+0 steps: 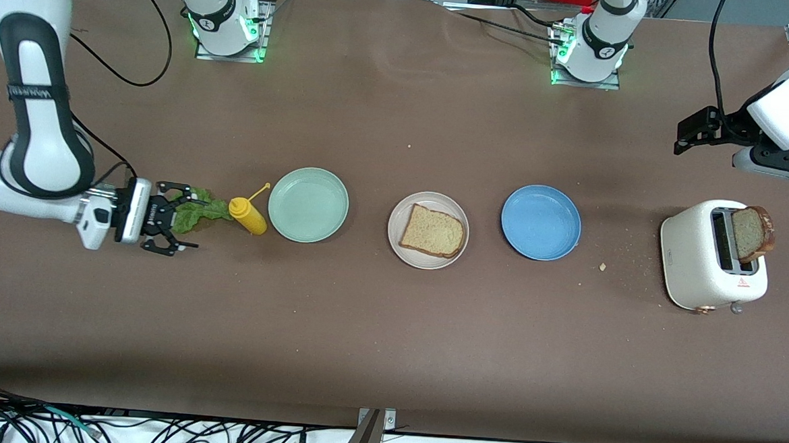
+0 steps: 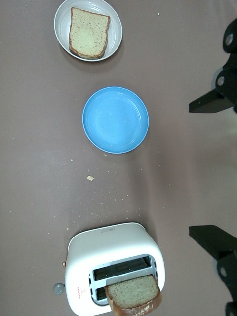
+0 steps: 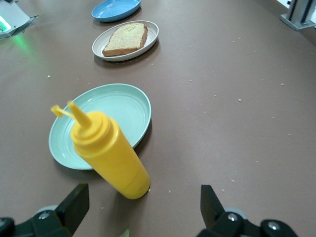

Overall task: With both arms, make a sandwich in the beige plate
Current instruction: 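Grasp the yellow mustard bottle with the right gripper and lift it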

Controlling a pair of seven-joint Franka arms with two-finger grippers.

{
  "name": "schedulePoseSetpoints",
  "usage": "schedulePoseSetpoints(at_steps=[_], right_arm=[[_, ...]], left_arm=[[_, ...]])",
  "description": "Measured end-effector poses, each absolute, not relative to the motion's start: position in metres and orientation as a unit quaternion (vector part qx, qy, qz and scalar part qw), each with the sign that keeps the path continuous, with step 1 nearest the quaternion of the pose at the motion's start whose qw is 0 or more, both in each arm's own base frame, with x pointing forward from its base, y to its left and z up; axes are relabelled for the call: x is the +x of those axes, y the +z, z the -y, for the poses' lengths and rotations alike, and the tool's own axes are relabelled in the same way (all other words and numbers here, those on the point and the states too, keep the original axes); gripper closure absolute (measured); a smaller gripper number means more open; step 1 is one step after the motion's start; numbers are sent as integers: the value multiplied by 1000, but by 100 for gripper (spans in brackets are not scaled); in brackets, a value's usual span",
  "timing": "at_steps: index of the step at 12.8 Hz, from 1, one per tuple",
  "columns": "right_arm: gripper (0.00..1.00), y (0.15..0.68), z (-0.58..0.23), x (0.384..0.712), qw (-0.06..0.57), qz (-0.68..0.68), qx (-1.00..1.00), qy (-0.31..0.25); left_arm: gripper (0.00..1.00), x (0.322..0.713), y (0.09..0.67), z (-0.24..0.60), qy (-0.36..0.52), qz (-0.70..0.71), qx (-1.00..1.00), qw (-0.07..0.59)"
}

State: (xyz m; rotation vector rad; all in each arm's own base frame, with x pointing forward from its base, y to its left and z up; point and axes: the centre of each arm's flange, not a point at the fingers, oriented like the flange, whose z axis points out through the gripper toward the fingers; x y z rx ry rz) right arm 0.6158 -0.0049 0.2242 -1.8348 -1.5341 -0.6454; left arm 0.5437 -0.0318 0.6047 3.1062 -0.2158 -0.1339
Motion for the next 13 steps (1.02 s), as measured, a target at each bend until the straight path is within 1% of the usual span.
schedulePoseSetpoints(at_steps=[2, 4, 7, 8, 10, 13], right_arm=[[0, 187, 6, 602, 329, 590, -687, -270], [0, 167, 5, 585, 336, 589, -679, -281], [0, 135, 1, 562, 348, 573, -672, -314], [0, 124, -1, 555, 353, 569, -672, -315], [0, 114, -6, 550, 359, 569, -671, -311], [0, 112, -15, 549, 370, 571, -664, -310]], left_arm=[[0, 544, 605, 32, -43, 69, 997, 12], [0, 544, 605, 32, -43, 69, 997, 12], [0, 544, 605, 32, -43, 69, 997, 12], [0, 544, 605, 32, -43, 69, 997, 12], [0, 544, 605, 32, -43, 69, 997, 12], [0, 544, 605, 32, -43, 69, 997, 12]])
